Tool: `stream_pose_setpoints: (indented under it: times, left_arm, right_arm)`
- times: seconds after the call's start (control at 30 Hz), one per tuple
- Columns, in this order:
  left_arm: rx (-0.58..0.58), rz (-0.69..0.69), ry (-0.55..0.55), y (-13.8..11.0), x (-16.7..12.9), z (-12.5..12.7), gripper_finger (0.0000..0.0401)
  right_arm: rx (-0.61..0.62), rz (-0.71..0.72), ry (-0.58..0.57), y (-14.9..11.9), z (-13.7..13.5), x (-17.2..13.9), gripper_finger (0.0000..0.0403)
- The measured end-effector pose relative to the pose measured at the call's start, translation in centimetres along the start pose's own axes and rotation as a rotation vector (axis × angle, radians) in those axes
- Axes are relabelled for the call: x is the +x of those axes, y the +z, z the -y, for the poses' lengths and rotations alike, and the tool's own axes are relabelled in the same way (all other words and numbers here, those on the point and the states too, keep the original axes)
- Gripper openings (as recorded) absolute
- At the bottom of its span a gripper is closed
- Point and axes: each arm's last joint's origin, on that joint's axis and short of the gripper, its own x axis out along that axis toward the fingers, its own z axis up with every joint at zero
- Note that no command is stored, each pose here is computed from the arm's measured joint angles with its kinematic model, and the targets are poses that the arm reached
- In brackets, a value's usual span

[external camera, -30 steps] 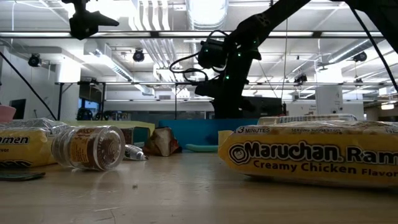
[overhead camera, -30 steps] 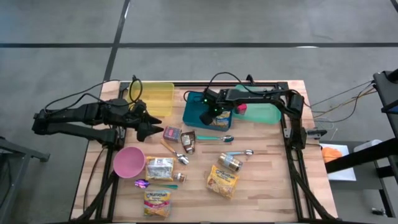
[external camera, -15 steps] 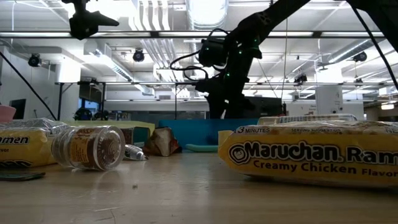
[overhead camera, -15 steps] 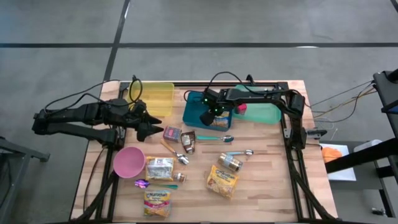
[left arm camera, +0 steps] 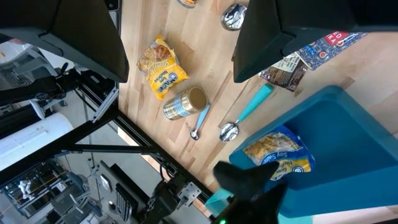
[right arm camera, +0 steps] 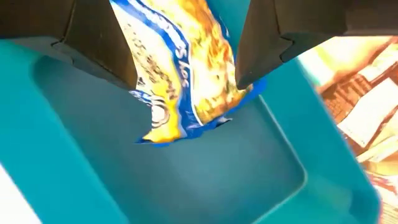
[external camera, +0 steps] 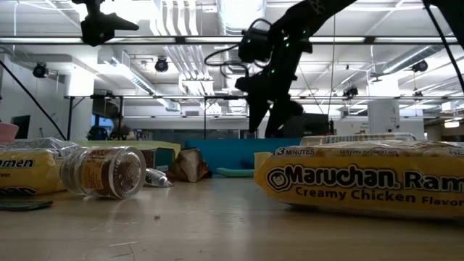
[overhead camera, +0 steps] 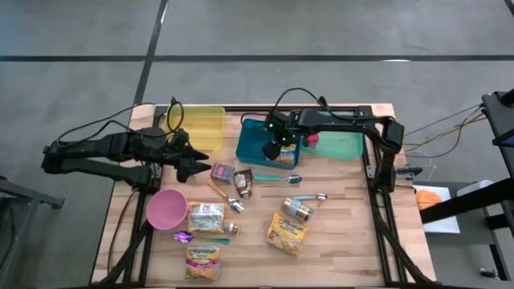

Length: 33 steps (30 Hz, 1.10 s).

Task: Pick & Place Food Item
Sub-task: Put the golden seasoning bottle into the light green bin

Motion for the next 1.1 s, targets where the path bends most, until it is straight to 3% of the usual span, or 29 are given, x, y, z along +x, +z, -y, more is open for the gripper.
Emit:
stream_pose_setpoints:
  times: [0.17, 0.4, 0.7, 0.9, 1.1]
  left_arm:
    - [-0.003, 0.000, 0.000, 0.0, 0.0, 0.0, 0.0296]
    - [-0.022, 0.000, 0.000, 0.0, 0.0, 0.0, 0.0296]
    - [-0.022, 0.000, 0.000, 0.0, 0.0, 0.0, 0.0296]
    - [-0.022, -0.001, -0.002, 0.0, 0.0, 0.0, 0.0296]
    - [-0.021, -0.015, -0.018, 0.0, 0.0, 0.1, 0.0296]
  right_arm:
    - [-0.078, -0.029, 0.000, -1.4, -0.9, -3.3, 0.0269]
    - [-0.285, -0.143, -0.044, -7.7, -5.4, -7.7, 0.0269]
    - [-0.219, -0.135, 0.002, -14.5, -8.8, -10.4, 0.0269]
    - [-0.310, -0.130, 0.020, -18.6, -10.7, -9.8, 0.0269]
    - [-0.212, -0.092, 0.026, -20.6, -11.6, -8.9, 0.0269]
